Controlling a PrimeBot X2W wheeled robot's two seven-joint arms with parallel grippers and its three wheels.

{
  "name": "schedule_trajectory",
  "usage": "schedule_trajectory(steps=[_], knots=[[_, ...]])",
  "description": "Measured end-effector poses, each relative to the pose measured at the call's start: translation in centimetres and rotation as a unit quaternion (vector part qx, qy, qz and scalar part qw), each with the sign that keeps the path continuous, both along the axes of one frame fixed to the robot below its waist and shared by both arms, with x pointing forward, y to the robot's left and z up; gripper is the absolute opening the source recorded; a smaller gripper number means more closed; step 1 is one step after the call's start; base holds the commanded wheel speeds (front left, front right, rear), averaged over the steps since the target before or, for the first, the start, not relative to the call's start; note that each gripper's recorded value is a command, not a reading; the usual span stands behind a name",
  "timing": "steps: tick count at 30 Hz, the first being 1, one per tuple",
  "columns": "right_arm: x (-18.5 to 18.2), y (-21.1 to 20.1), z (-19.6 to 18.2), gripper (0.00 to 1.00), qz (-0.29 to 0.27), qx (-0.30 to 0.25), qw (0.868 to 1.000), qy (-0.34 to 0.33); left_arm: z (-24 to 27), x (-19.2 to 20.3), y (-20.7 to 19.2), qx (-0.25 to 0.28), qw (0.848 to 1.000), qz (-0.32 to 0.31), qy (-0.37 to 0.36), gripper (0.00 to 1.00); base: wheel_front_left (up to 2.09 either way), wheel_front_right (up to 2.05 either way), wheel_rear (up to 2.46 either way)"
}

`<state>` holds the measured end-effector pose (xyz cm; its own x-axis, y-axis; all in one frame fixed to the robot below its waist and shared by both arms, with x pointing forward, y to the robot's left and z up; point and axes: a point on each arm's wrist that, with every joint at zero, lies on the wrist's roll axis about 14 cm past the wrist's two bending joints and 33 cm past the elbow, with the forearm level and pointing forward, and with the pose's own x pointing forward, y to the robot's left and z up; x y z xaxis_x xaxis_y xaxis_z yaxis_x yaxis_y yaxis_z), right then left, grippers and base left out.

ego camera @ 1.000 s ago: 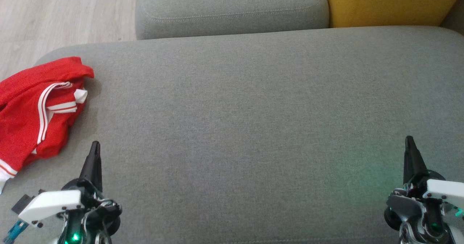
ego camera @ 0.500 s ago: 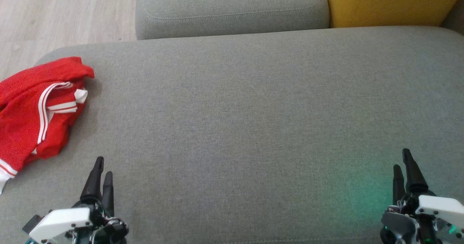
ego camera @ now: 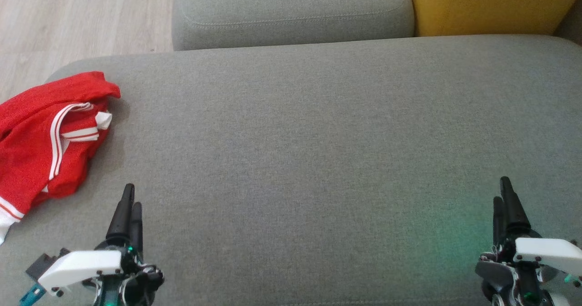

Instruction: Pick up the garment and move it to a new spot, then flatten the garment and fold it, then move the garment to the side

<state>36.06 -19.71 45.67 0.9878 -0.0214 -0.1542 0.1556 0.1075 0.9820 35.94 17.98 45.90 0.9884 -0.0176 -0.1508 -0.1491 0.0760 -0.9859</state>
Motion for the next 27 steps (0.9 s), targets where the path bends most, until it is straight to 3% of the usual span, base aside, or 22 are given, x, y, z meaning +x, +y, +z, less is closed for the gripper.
schedule_trajectory(steps=[15,27], knots=[[0.5,0.5,2.2,1.0,0.031,-0.129,0.991,-0.03,2.6,0.6,-0.2,0.108,0.993,-0.01,-0.042,1.0,0.0,0.0,0.0],[0.8,1.6,3.6,1.0,0.056,-0.234,0.969,-0.054,4.0,0.7,-0.6,0.221,0.973,-0.026,-0.067,1.0,0.0,0.0,0.0]])
